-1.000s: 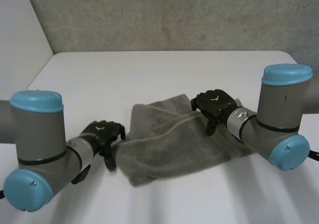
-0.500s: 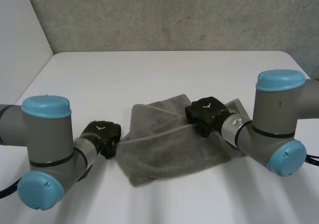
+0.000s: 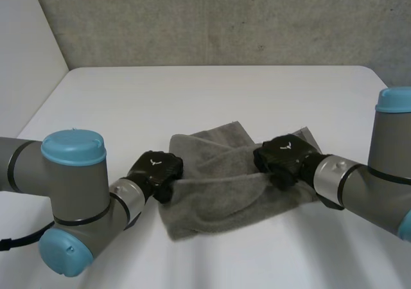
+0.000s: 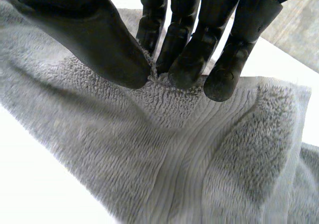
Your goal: Fold the towel.
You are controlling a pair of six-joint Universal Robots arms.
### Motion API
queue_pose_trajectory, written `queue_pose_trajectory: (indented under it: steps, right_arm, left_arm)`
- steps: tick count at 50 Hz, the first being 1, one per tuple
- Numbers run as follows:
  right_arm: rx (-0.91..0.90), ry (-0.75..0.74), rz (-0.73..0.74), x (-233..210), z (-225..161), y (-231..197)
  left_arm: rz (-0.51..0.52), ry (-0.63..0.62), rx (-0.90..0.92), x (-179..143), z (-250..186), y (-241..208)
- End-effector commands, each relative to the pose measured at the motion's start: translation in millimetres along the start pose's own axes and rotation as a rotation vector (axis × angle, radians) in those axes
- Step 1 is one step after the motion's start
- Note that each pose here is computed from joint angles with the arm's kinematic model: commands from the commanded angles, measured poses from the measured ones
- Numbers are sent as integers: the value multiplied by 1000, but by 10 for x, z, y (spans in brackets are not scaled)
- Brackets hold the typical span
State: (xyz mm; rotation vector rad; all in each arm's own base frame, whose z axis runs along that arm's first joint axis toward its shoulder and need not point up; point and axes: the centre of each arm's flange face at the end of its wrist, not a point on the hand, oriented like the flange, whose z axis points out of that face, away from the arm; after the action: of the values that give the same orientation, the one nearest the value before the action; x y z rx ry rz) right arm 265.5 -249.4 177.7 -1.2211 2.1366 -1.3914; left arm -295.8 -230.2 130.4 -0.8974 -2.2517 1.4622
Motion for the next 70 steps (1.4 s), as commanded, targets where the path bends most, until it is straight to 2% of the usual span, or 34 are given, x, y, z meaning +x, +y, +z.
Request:
queue_pose_trajectory:
  steps: [1,5,7,8,10,11,12,13,15,16,18,22,24,26,27,28,29,31,32,34,37,39,40,42,45,50,57,62,70]
  right_arm:
    - [17,43,-38,116,-101,-56]
    - [96,71,-76,200,-105,-293]
    - [235,128,-133,391,-95,-713]
    - [236,129,-133,392,-95,-715]
    - [468,240,-222,670,-122,-1338]
    - [469,240,-222,671,-123,-1341]
    - [604,298,-248,799,-201,-1682]
    - [605,299,-248,800,-202,-1686]
    - [861,398,-250,987,-510,-2293]
    - [862,398,-249,987,-512,-2296]
    - [1025,445,-201,1109,-766,-2618]
    - [1047,416,-151,1101,-812,-2650]
    - [1022,401,-130,1081,-791,-2597]
    - [919,366,-95,1021,-627,-2311]
    - [919,365,-94,1020,-626,-2309]
    - [868,331,-95,935,-567,-2141]
    - [867,331,-95,934,-567,-2139]
    - [793,216,-151,689,-510,-1833]
    - [793,215,-151,688,-510,-1832]
    - [679,111,-168,453,-393,-1386]
    - [620,83,-167,385,-341,-1148]
    - [520,69,-181,253,-305,-784]
    - [520,69,-181,252,-305,-782]
    - [438,64,-214,159,-270,-497]
    - [381,82,-249,148,-252,-322]
    - [339,99,-242,190,-223,-197]
    - [318,98,-231,203,-179,-145]
    - [298,88,-220,190,-134,-76]
    - [268,87,-204,184,-86,13]
  left_arm:
    - [15,-7,48,-35,51,-140]
    - [30,-22,130,-89,132,-398]
    - [52,-44,260,-168,230,-810]
    - [52,-44,260,-168,231,-813]
    - [96,-85,471,-277,225,-1498]
    - [96,-85,472,-278,224,-1502]
    - [119,-110,602,-330,140,-1911]
    - [119,-110,604,-331,139,-1915]
    - [150,-151,885,-402,-181,-2692]
    - [150,-151,886,-402,-183,-2696]
    - [170,-178,1110,-406,-566,-3208]
    - [166,-181,1193,-410,-804,-3375]
    - [154,-172,1180,-407,-818,-3341]
    - [125,-140,1049,-411,-616,-3001]
    - [125,-140,1048,-411,-615,-2999]
    - [121,-107,953,-379,-476,-2723]
    - [121,-107,952,-379,-475,-2721]
    - [121,-22,759,-303,-283,-2090]
    - [121,-21,758,-303,-282,-2087]
    - [112,38,597,-316,-180,-1487]
    - [106,55,538,-332,-148,-1229]
    - [102,94,456,-239,-109,-795]
    - [102,94,455,-238,-109,-793]
    - [129,100,410,-161,-77,-483]
    - [173,92,365,-147,14,-248]
    - [220,61,329,-216,115,-107]
    - [216,17,310,-290,215,-72]
    - [229,-43,374,-387,232,-334]
    - [251,-40,442,-427,202,-726]
